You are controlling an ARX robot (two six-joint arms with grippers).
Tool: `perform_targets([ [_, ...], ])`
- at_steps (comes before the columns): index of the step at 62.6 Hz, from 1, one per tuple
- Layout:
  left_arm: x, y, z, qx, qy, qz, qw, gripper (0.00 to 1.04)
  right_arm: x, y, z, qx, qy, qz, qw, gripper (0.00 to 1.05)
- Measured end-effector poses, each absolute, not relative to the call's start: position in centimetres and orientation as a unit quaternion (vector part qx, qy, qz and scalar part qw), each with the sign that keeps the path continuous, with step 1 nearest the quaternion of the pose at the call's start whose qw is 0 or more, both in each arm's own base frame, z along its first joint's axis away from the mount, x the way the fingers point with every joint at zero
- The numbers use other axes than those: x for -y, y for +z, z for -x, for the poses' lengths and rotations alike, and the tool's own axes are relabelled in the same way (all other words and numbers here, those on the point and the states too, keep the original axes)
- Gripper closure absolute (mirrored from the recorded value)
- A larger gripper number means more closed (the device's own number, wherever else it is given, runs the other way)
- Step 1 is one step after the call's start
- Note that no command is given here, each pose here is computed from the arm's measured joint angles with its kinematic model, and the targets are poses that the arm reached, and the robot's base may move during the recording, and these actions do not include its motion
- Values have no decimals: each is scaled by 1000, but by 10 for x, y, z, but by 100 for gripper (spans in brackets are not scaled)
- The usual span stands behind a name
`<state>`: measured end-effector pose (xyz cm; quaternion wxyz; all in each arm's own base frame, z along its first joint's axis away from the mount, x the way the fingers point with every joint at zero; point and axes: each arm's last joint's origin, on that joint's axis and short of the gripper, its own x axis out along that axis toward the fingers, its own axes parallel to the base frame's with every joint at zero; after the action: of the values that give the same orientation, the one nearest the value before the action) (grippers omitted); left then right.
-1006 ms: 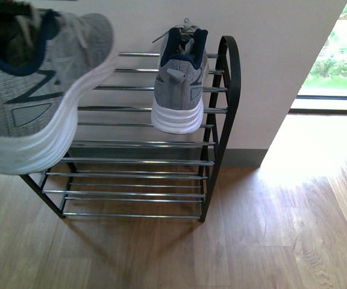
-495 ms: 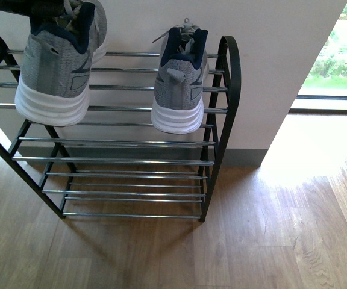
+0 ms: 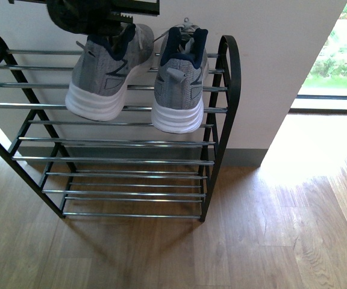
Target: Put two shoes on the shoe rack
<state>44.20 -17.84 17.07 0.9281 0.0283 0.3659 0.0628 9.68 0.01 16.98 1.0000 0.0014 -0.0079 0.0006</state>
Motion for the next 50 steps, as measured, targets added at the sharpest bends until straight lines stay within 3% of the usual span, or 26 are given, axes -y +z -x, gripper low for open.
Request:
perform_targets([
  [15,216,162,-461,-363,95,-10,927,104,0,170,-97,8,0,-1,1000,9],
  [28,249,158,-454,-373,66,12,925,104,0,170,-97,8,0,-1,1000,9],
  [50,246,152,-450,-379,61,8,923,102,0,170,-97,8,0,-1,1000,9],
])
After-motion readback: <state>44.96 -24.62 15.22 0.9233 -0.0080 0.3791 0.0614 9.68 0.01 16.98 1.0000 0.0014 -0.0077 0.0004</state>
